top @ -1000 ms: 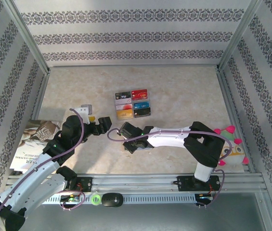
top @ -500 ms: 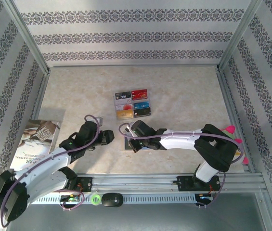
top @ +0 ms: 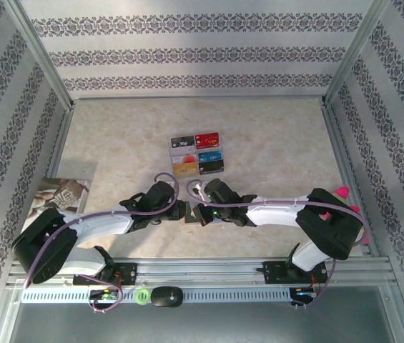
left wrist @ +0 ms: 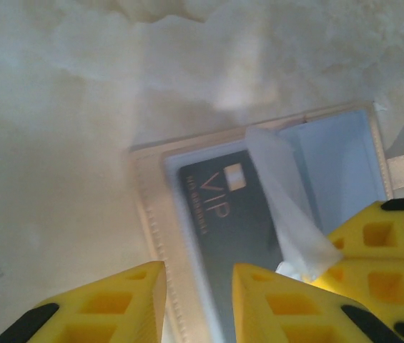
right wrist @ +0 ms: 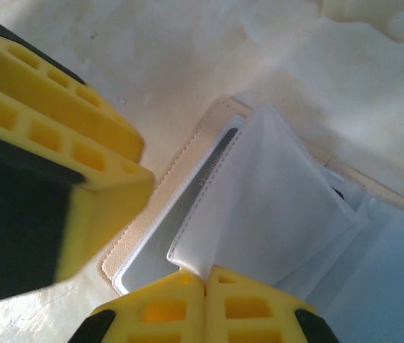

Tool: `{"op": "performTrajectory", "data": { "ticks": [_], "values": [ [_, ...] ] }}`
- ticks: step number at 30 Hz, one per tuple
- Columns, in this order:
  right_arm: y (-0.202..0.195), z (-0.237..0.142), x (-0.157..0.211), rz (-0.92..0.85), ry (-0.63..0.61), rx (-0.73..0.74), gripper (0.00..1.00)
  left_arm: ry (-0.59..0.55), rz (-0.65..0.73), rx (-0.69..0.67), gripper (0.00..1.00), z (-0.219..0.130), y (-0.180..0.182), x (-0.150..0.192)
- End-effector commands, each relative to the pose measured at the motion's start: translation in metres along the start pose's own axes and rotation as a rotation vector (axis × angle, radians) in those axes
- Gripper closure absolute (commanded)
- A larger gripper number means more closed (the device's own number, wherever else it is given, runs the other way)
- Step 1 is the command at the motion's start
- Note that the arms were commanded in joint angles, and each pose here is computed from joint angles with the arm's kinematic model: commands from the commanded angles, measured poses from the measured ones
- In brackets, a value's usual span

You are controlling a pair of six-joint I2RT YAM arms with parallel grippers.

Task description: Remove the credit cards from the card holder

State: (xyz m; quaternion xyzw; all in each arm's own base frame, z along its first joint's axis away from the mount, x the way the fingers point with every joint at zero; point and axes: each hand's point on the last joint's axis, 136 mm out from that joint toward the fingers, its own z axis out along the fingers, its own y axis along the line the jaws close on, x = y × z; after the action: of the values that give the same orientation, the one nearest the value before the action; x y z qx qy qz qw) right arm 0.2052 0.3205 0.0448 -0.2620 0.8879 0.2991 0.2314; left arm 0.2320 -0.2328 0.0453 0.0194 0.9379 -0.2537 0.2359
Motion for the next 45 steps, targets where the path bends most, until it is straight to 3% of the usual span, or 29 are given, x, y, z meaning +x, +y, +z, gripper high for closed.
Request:
{"op": "performTrajectory", "data": {
  "ticks": [1, 5, 12, 23, 27, 32, 38, 42, 45],
  "values": [
    [0.003, -0.005, -0.007, 0.018, -0.038, -0.027, 1.00, -0.025, 0.051, 0.029, 0.72, 0.003, -0.019, -0.010],
    [0.003, -0.006, -0.008, 0.022, -0.046, -0.029, 1.00, 0.001, 0.066, 0.024, 0.86, 0.010, -0.022, -0.005],
    [-0.001, -0.006, -0.005, 0.035, -0.048, -0.021, 1.00, 0.067, 0.049, -0.012, 1.00, 0.020, -0.013, 0.013],
    [-0.021, -0.015, 0.004, 0.148, -0.070, 0.066, 1.00, 0.178, 0.058, -0.071, 1.00, 0.025, 0.002, 0.036],
    [-0.046, -0.031, 0.016, 0.256, -0.100, 0.194, 0.93, 0.191, 0.055, -0.071, 1.00, 0.025, 0.004, 0.040],
    [-0.084, -0.062, 0.032, 0.369, -0.146, 0.369, 0.76, 0.196, 0.056, -0.068, 1.00, 0.024, 0.004, 0.041],
    [-0.092, -0.086, 0.027, 0.423, -0.212, 0.357, 0.66, 0.191, 0.071, -0.058, 1.00, 0.022, -0.004, 0.033],
    [-0.093, -0.102, 0.015, 0.416, -0.267, 0.339, 0.64, 0.164, 0.090, -0.035, 0.85, 0.014, -0.016, 0.021],
    [-0.094, -0.109, 0.010, 0.406, -0.284, 0.329, 0.64, 0.170, 0.100, 0.005, 0.81, 0.014, -0.029, 0.016]
  ]
}}
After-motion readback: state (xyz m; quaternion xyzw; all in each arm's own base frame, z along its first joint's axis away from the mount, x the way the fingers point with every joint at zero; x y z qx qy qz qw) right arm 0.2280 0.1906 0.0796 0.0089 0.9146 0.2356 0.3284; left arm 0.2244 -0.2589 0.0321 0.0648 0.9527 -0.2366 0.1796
